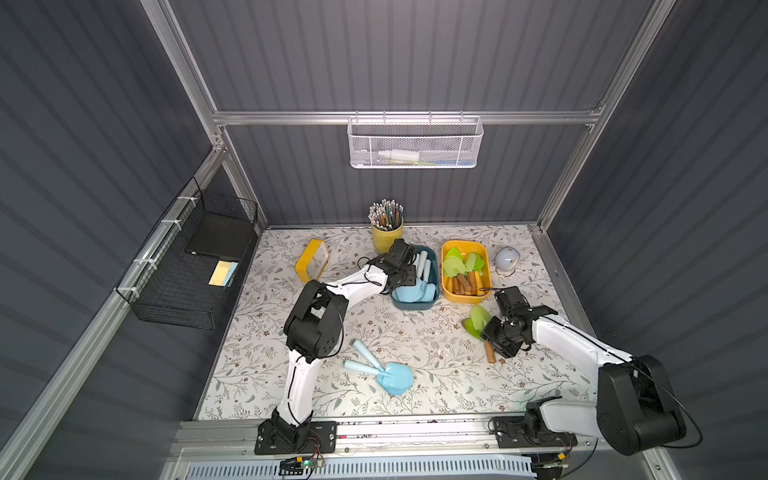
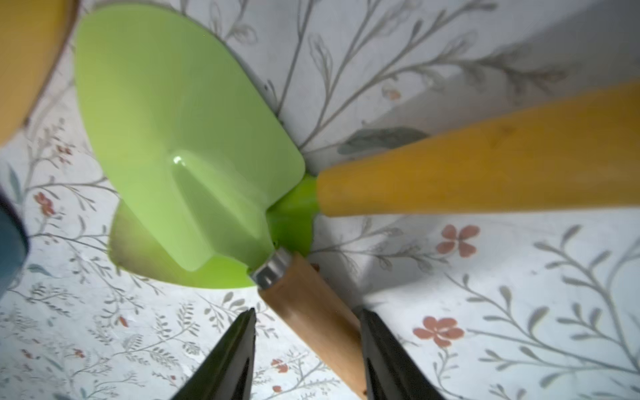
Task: Sort the small shovels by color and place them into the storage box
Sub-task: Pick up the shovel from the center of the board, then place the shovel in the storage box.
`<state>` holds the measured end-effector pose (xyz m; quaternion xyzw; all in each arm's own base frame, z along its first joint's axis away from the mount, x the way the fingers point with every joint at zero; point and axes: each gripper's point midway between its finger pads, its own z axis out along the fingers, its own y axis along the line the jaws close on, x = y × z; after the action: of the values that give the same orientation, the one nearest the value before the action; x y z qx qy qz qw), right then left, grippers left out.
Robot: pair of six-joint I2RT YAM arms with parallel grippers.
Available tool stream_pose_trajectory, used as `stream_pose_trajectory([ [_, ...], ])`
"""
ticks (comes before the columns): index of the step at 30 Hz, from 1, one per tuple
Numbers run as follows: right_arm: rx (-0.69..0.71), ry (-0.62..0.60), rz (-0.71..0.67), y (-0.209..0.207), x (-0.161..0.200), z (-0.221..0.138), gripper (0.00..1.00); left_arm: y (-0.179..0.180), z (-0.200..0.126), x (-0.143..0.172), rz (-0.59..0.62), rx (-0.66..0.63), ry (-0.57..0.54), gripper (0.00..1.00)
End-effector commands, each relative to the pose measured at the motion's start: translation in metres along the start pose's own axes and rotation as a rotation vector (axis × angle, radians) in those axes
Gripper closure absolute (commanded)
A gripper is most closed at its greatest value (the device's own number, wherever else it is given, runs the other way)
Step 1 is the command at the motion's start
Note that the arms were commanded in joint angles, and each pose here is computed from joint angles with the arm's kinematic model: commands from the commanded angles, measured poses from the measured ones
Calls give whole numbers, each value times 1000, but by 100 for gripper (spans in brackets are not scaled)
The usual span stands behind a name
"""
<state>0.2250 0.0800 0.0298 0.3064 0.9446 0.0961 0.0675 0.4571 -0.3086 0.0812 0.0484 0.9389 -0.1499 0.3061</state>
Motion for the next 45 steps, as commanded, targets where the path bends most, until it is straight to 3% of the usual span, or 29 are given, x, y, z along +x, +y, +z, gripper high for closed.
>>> stream_pose_trajectory([
  [1, 110, 13, -63, -15, 9, 4, 47, -8, -23, -16, 24, 40, -46, 45],
  [6, 159, 39, -104, -17, 22, 22, 54, -8, -26, -16, 31, 42, -48, 45],
  [10, 166, 41, -115, -15, 28, 27, 76, -9, -29, -16, 35, 47, -50, 46],
  [13, 157, 36, -110, -12, 29, 25, 84, -9, -28, -14, 39, 49, -45, 46],
  [21, 168, -109, -144, 8, -5, -28, 85, -13, -26, -11, 47, 74, -30, 46],
  [27, 158, -244, -192, 39, -40, -83, 86, -14, -22, -10, 48, 78, -24, 46],
  [31, 129, -294, -238, 68, -59, -101, 86, -16, -20, -13, 44, 79, -27, 46],
  [38, 163, -311, -423, 125, -99, -89, 86, -16, -20, -20, 25, 75, -42, 46],
  [45, 210, -251, -506, 145, -123, -51, 85, -8, -24, -24, -4, 54, -54, 46],
])
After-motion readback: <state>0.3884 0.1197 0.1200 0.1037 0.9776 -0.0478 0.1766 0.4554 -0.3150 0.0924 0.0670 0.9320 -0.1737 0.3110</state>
